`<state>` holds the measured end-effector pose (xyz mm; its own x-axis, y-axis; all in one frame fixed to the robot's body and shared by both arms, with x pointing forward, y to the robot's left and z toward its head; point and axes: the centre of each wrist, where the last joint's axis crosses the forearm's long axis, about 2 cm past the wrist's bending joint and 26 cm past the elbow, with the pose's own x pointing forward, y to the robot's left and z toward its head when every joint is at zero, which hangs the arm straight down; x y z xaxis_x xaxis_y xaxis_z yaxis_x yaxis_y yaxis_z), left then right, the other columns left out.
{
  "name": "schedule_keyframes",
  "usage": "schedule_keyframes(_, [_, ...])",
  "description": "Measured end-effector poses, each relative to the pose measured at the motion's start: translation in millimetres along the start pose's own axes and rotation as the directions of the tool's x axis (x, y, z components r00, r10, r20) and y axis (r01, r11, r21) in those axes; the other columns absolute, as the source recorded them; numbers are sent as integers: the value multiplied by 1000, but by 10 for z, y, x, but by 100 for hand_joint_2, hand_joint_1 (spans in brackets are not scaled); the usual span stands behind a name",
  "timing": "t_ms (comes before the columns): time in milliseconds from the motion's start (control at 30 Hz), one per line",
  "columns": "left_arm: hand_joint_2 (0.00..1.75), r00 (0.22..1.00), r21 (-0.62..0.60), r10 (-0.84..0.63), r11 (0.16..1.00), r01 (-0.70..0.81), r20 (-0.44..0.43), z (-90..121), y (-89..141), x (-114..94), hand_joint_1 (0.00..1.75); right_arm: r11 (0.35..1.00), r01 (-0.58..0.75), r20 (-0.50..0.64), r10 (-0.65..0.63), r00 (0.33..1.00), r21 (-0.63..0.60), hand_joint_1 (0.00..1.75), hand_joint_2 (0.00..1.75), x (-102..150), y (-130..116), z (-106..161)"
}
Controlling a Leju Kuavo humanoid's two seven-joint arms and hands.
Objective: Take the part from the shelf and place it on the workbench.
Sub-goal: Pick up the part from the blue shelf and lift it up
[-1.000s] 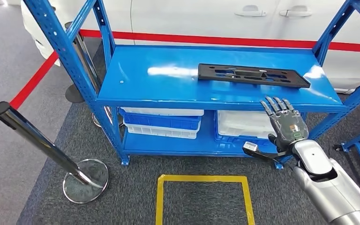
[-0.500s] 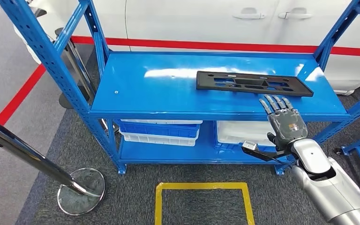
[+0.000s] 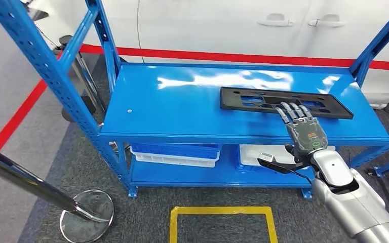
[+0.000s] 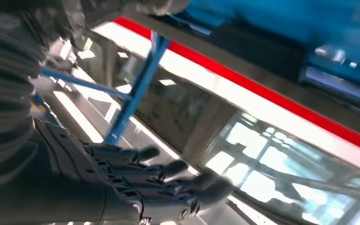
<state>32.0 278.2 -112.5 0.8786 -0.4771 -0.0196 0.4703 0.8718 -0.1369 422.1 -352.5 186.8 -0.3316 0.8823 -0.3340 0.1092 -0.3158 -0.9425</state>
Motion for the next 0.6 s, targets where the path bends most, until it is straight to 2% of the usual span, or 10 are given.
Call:
schedule_keyframes(333, [0, 1000, 16, 0, 1000, 0, -3, 9, 65, -14, 0, 1000, -3, 0, 3, 1000, -8, 0, 175, -11, -31, -13])
schedule_keyframes(467, [0, 1000, 13, 5, 1000, -5, -1, 2, 54, -57, 0, 1000, 0, 0, 0, 1000, -8, 0, 0, 2, -28, -15])
schedule_keyframes(600, [0, 1000, 11, 6, 1000, -6, 0, 1, 44, -58, 0, 1000, 0, -1, 0, 1000, -6, 0, 0, 3, -24, -13])
